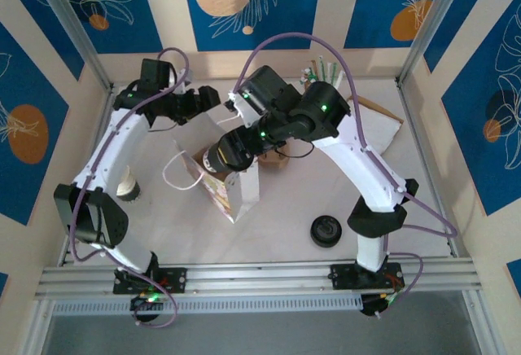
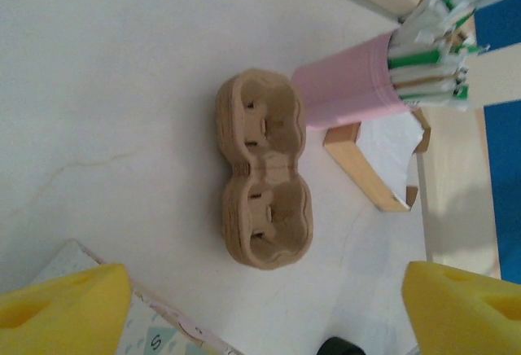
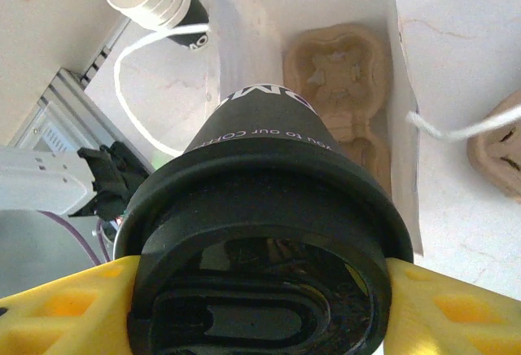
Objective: Pack the takeout coffee
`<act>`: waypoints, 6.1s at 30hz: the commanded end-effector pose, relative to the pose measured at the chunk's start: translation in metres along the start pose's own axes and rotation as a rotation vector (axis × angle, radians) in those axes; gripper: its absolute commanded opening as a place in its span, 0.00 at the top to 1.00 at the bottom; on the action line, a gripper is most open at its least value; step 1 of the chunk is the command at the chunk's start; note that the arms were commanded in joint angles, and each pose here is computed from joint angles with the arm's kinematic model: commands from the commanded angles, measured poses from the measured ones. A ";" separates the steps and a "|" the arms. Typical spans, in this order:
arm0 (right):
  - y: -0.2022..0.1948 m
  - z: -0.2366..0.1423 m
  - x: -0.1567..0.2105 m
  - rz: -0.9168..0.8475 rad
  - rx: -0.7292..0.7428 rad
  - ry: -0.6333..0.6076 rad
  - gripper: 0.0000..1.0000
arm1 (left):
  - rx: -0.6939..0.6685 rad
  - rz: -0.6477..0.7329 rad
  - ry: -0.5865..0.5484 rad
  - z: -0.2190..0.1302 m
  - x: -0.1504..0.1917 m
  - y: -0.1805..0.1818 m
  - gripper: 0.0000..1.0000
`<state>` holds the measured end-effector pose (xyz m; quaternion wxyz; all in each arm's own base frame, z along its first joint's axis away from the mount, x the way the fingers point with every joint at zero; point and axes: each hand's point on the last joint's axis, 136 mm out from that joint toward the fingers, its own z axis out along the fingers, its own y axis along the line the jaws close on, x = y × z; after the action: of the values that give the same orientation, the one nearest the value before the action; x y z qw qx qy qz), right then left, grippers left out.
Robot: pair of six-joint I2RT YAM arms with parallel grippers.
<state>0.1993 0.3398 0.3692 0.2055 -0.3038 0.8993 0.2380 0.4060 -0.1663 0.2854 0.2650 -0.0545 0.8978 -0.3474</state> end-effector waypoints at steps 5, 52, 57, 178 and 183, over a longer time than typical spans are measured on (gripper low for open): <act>0.000 0.004 0.014 0.035 0.024 0.071 0.40 | -0.098 -0.068 -0.178 -0.076 -0.024 0.032 0.01; 0.005 -0.002 0.057 0.139 0.043 0.230 0.41 | -0.262 -0.146 0.004 -0.014 0.070 0.075 0.80; -0.007 -0.006 0.057 0.193 0.051 0.233 0.42 | -0.232 -0.143 0.017 -0.015 0.078 0.072 0.79; -0.047 0.077 0.107 0.199 0.251 0.577 0.44 | -0.293 -0.150 0.113 0.003 0.142 0.114 0.76; -0.052 0.076 0.113 0.206 0.276 0.591 0.44 | -0.289 -0.123 0.126 0.019 0.138 0.106 0.77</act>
<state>0.1918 0.3288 0.2366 0.0129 -0.2384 0.9671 0.0878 0.2924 -0.1290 0.1309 0.1523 -0.1290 0.9536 -0.2253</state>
